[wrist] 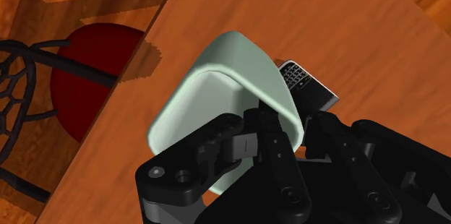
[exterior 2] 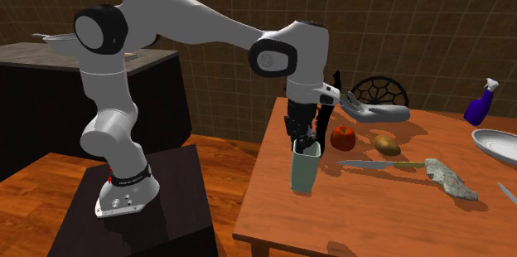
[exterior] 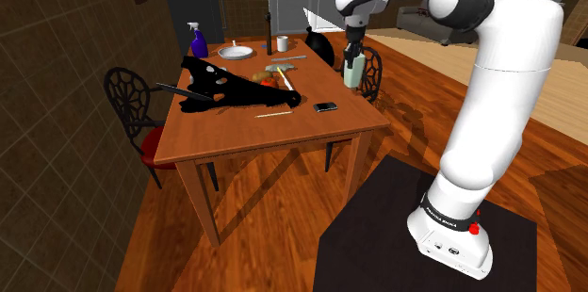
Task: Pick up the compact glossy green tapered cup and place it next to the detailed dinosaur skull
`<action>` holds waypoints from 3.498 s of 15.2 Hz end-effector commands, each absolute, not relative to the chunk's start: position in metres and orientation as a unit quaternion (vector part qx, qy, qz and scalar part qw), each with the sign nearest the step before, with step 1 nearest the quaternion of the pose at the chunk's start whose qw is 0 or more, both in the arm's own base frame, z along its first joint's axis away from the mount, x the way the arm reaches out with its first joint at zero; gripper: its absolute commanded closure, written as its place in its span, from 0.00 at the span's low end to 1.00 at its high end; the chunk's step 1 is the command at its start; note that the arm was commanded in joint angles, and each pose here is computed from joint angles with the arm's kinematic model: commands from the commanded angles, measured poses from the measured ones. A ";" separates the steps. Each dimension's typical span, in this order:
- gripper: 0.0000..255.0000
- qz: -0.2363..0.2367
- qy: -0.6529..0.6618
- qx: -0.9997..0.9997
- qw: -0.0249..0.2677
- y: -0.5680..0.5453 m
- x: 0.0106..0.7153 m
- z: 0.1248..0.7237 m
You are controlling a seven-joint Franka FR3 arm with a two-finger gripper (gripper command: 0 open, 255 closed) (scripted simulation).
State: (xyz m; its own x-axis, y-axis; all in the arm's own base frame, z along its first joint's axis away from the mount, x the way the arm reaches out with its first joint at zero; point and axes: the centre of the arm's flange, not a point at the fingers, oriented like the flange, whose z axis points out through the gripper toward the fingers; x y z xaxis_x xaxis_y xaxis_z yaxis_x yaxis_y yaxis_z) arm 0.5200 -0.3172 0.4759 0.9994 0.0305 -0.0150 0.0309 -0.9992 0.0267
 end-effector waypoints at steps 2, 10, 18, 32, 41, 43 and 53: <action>1.00 -0.007 0.015 1.000 0.013 -0.317 0.520 0.492; 1.00 -0.007 0.015 1.000 0.013 -0.317 0.520 0.534; 1.00 -0.007 0.015 1.000 0.013 -0.317 0.520 0.577; 1.00 -0.007 0.015 1.000 0.013 -0.317 0.520 0.651; 1.00 -0.007 0.015 1.000 0.013 -0.317 0.520 0.694; 1.00 -0.007 0.015 1.000 0.013 -0.293 0.531 0.694; 1.00 -0.007 0.015 1.000 0.013 -0.172 0.584 0.695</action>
